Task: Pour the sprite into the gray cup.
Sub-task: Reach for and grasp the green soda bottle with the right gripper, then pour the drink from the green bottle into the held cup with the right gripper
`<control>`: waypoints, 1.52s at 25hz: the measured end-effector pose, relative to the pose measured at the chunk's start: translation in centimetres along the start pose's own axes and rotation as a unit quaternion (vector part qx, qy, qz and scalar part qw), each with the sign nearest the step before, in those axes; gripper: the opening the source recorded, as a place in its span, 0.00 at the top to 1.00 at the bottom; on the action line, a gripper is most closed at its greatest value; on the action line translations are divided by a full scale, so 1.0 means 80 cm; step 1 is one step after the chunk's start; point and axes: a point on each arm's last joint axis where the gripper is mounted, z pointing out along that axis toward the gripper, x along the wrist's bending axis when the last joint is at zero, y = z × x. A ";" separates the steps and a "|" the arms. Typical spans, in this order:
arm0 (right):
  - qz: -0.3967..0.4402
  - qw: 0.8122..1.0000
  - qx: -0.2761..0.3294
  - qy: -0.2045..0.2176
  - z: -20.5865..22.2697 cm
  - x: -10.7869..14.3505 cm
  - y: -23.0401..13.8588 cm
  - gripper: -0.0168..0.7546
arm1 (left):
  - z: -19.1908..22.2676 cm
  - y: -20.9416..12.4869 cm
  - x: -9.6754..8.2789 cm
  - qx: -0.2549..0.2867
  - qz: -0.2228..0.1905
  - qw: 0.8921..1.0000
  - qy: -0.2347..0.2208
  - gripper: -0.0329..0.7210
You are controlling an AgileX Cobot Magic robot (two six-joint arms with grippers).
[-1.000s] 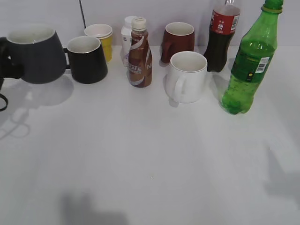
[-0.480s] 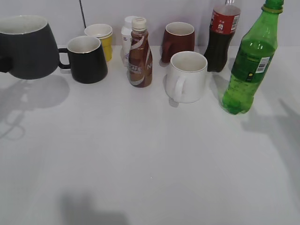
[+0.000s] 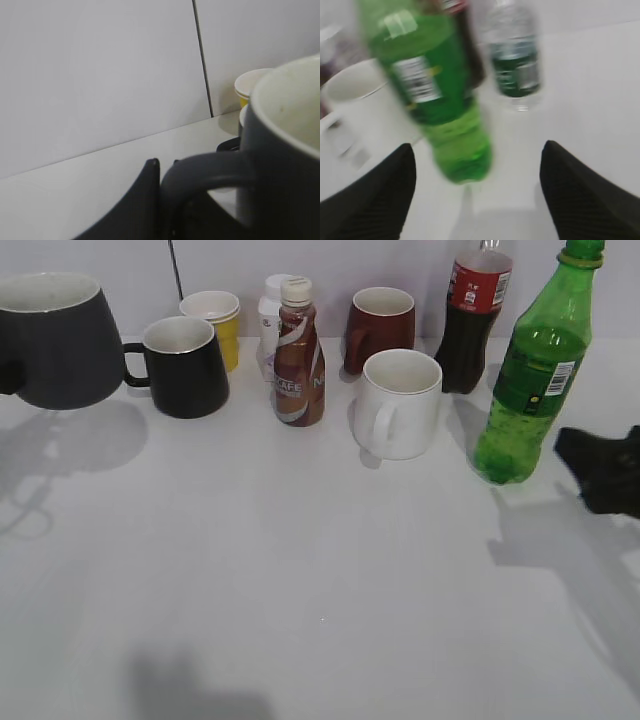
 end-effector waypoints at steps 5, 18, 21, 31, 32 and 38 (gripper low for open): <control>-0.042 0.999 -0.007 0.009 0.035 -0.001 -0.021 0.24 | 0.000 0.000 0.000 0.000 0.000 1.000 0.000 0.90; -0.022 0.998 -0.049 0.021 0.128 -0.002 -0.019 0.39 | -0.001 0.002 -0.012 -0.002 0.034 0.999 -0.032 0.90; -0.044 0.998 -0.045 0.028 0.117 0.001 -0.012 0.50 | -0.004 0.006 -0.039 0.007 0.049 0.996 -0.073 0.90; -0.310 0.944 -0.021 0.114 0.084 0.071 0.088 0.50 | -0.034 0.044 -0.156 -0.041 0.102 0.963 -0.247 0.90; -0.334 0.935 -0.023 0.119 0.084 0.079 0.097 0.50 | -0.035 0.051 -0.163 -0.040 0.106 0.960 -0.255 0.90; -0.486 0.865 -0.024 0.119 0.090 0.103 0.136 0.50 | -0.031 0.086 -0.178 -0.021 0.122 0.956 -0.265 0.90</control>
